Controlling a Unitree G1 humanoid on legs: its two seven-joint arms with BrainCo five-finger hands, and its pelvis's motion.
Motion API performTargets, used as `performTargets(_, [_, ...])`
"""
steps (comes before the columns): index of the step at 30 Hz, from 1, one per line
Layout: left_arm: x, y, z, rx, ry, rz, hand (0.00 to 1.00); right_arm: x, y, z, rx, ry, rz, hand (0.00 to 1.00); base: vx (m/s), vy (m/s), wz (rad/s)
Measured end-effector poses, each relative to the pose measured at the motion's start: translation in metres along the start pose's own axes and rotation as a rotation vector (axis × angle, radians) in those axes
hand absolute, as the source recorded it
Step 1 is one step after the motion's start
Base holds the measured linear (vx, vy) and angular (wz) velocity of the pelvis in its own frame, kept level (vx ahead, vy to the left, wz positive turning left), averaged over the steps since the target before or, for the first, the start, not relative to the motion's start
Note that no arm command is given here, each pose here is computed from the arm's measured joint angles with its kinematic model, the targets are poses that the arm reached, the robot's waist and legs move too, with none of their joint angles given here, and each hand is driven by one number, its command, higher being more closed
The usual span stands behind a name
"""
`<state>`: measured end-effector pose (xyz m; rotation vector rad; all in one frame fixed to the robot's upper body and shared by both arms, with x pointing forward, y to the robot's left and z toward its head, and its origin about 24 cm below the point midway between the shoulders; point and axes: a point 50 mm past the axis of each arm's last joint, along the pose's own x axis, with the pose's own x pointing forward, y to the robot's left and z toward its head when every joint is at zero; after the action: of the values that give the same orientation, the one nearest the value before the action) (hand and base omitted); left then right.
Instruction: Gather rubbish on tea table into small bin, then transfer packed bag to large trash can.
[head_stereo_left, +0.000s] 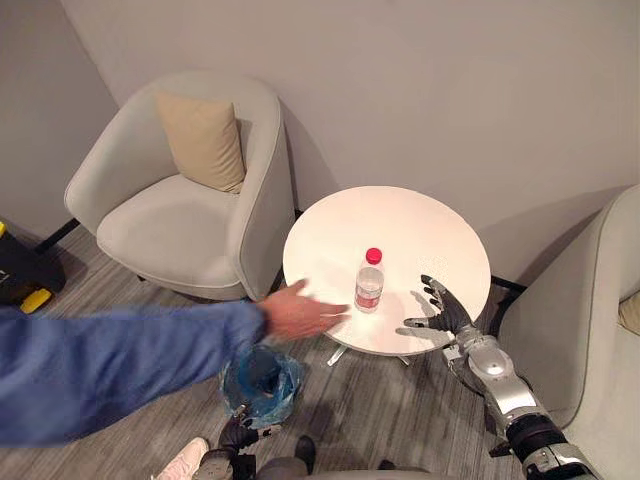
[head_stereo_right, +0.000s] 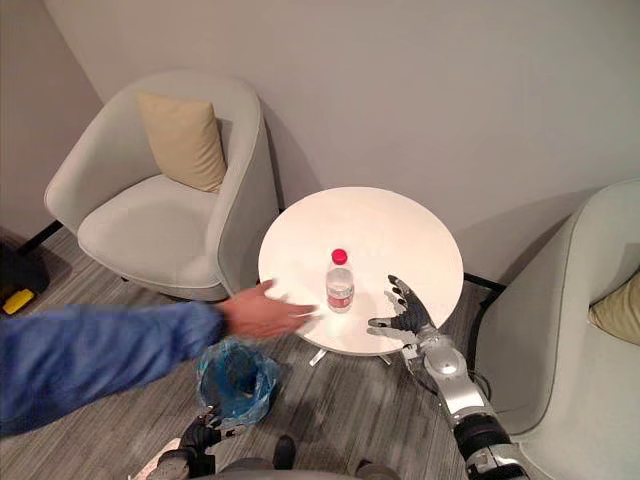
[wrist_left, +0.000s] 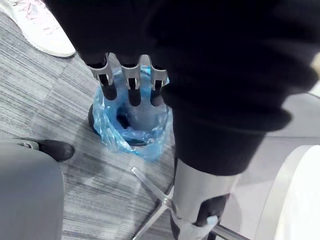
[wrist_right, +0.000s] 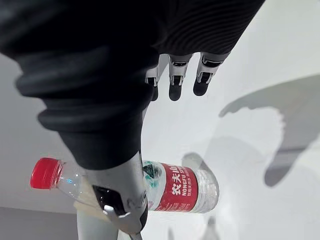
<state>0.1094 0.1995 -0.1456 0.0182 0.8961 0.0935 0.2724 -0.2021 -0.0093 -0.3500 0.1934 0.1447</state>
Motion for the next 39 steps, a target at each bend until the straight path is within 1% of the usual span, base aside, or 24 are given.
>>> performTargets(7, [0.000,0.000,0.002,0.000,-0.014,0.000,0.00,0.017,0.006,0.010,0.008,-0.005,-0.005,0.00,0.01,-0.015,0.07])
performTargets(13, [0.001,0.001,0.003,-0.001,-0.020,0.003,0.00,0.030,0.019,0.024,0.017,-0.038,0.015,0.00,-0.02,-0.013,0.06])
performTargets(22, [0.000,0.004,0.005,0.005,-0.035,0.010,0.00,0.035,0.019,0.031,0.014,-0.055,0.015,0.00,-0.01,-0.005,0.02])
performTargets(26, [0.000,0.004,0.005,0.006,-0.035,0.010,0.00,0.036,0.024,0.032,0.024,-0.057,0.025,0.00,0.00,0.000,0.00])
performTargets(32, [0.000,0.004,0.005,0.006,-0.034,0.011,0.00,0.036,0.025,0.032,-0.008,-0.059,0.035,0.00,-0.02,-0.006,0.00])
performTargets(39, [-0.001,0.005,0.002,0.007,-0.026,0.014,0.00,0.036,0.039,0.039,-0.033,-0.089,0.088,0.00,-0.01,-0.002,0.00])
